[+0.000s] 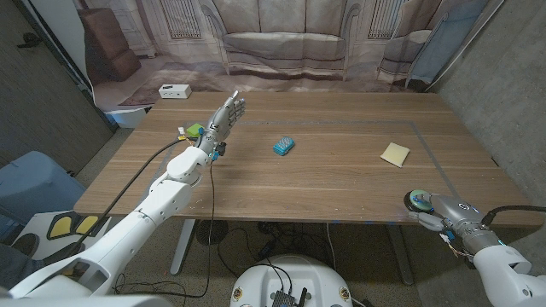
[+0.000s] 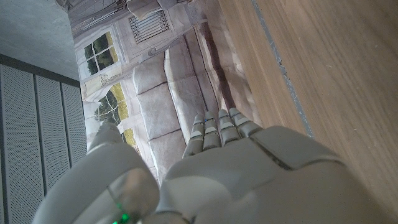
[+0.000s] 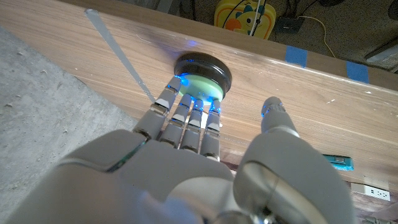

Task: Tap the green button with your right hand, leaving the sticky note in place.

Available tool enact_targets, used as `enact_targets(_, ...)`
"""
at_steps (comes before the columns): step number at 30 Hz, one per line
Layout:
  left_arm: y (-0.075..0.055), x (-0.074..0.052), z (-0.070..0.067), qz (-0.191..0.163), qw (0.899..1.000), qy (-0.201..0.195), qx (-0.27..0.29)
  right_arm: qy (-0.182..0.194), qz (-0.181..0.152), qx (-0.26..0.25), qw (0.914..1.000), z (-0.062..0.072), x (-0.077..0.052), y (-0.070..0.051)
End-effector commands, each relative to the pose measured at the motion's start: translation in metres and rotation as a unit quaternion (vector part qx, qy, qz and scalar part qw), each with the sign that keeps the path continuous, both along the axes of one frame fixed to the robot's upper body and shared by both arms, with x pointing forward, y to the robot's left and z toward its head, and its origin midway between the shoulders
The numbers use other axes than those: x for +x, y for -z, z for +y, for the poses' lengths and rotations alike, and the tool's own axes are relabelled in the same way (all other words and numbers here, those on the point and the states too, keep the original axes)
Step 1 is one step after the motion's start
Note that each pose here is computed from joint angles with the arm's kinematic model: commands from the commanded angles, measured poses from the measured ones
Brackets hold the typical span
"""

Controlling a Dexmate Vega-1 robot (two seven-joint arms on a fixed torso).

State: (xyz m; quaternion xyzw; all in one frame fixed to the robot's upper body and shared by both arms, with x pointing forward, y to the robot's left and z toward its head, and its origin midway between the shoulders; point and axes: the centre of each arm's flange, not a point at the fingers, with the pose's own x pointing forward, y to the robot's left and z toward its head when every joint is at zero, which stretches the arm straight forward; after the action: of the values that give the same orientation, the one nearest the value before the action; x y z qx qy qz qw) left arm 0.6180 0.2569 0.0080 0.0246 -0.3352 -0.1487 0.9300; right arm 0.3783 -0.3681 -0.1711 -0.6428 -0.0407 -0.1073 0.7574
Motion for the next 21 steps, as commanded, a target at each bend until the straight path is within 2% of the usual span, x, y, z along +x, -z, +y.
enact_targets(1,0.0017,0.0036,-0.0008,0.006,1.0,0.001,0.002,0.005,0.02,0.014,0.9997,-0.0004,0.0034,0.0075)
enact_targets(9,0.0027,0.004,0.0007,0.008,1.0,0.001,0.002,0.006,0.026,0.018,0.9995,0.0007,0.0041,0.0109)
enact_targets(21,0.0034,0.0041,0.0009,0.007,1.0,0.002,0.0,0.01,0.014,0.015,0.9997,-0.0007,0.0012,0.005)
